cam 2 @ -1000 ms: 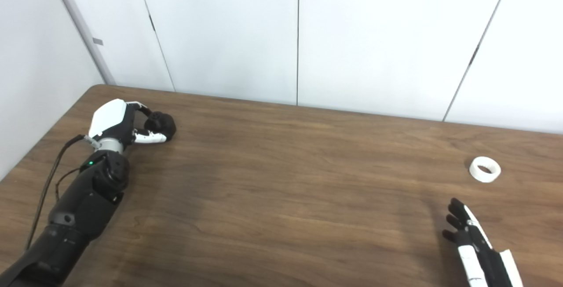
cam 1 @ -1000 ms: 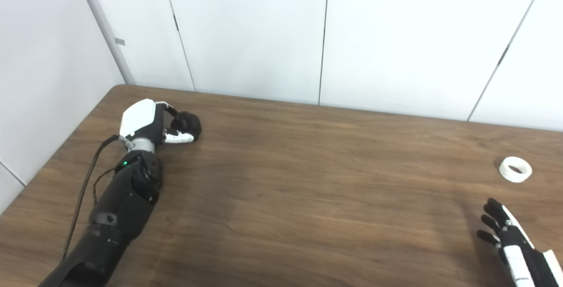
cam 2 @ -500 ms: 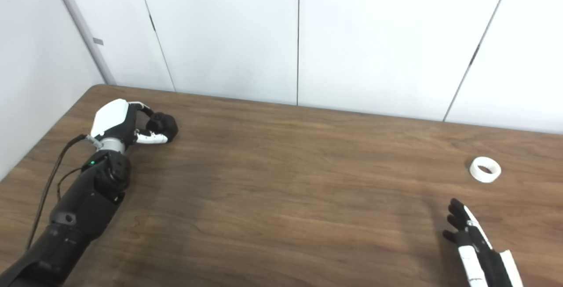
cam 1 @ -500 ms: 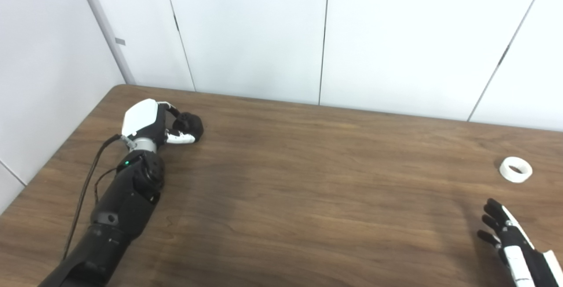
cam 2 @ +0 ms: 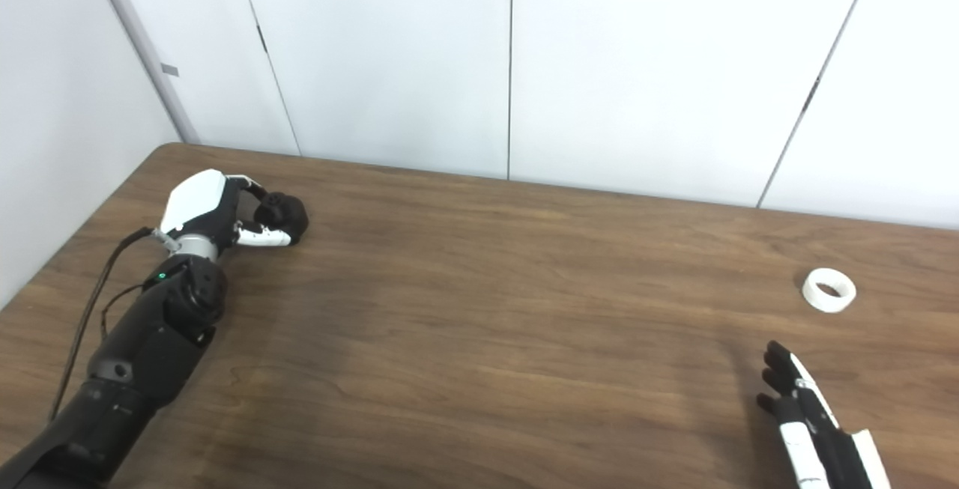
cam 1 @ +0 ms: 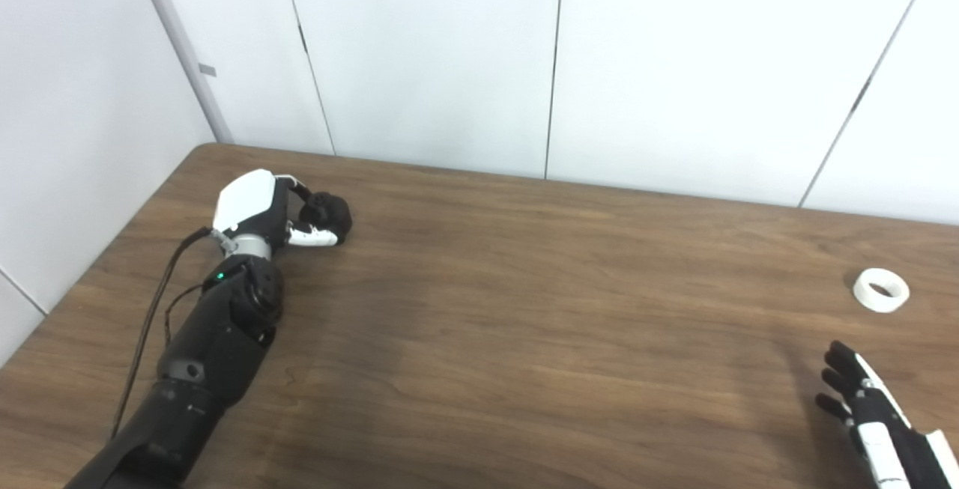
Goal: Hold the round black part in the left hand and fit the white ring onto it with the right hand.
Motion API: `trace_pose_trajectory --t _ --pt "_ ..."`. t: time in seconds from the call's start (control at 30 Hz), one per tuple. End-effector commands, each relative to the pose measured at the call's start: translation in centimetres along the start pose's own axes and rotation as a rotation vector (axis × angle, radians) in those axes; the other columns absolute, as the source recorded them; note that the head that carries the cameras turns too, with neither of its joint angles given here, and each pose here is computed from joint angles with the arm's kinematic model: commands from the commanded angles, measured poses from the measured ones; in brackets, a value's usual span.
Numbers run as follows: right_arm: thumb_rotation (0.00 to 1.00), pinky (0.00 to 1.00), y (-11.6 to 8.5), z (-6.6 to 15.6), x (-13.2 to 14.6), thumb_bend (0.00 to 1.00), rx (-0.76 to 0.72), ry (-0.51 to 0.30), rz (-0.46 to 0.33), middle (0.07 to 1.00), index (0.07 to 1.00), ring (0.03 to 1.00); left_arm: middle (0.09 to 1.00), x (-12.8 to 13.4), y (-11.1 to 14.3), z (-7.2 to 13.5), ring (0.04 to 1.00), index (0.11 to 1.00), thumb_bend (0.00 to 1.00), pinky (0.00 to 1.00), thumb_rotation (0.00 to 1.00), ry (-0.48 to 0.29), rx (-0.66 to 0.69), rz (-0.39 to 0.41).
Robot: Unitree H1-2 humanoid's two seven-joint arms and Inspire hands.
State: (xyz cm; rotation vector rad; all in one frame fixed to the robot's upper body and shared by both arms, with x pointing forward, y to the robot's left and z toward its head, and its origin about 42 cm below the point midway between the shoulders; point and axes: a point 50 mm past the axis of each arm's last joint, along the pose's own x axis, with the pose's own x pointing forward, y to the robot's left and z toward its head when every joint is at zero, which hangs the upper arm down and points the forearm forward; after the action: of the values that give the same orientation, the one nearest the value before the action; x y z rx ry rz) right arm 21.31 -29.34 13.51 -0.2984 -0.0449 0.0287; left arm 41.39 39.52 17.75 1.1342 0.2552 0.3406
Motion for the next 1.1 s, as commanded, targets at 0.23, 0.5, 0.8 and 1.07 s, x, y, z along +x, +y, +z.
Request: trace_pose_trajectory --t 0.23,0.5,0.8,1.07 --pt "0.98 0.89 -0.54 0.33 -0.28 0.44 -0.012 -0.020 -0.006 0.940 0.938 0.925 0.877 1.57 2.94 1.04 0.953 0.702 0.85 1.00 0.26 -0.029 0.035 0.087" --pt "0.97 0.88 -0.50 0.22 -0.38 0.45 -0.005 -0.021 -0.004 0.942 0.936 0.928 0.875 1.64 2.78 1.24 0.952 0.703 0.85 1.00 0.26 -0.032 0.025 0.084" --pt "0.97 0.88 -0.50 0.25 -0.34 0.46 -0.019 -0.020 -0.006 0.939 0.933 0.926 0.876 1.80 2.91 1.47 0.946 0.701 0.85 1.00 0.25 -0.039 0.017 0.086" --pt "0.96 0.88 -0.38 0.26 -0.44 0.46 -0.007 -0.010 -0.005 0.940 0.936 0.924 0.880 1.77 2.79 1.55 0.950 0.707 0.85 1.00 0.26 -0.038 0.025 0.079"
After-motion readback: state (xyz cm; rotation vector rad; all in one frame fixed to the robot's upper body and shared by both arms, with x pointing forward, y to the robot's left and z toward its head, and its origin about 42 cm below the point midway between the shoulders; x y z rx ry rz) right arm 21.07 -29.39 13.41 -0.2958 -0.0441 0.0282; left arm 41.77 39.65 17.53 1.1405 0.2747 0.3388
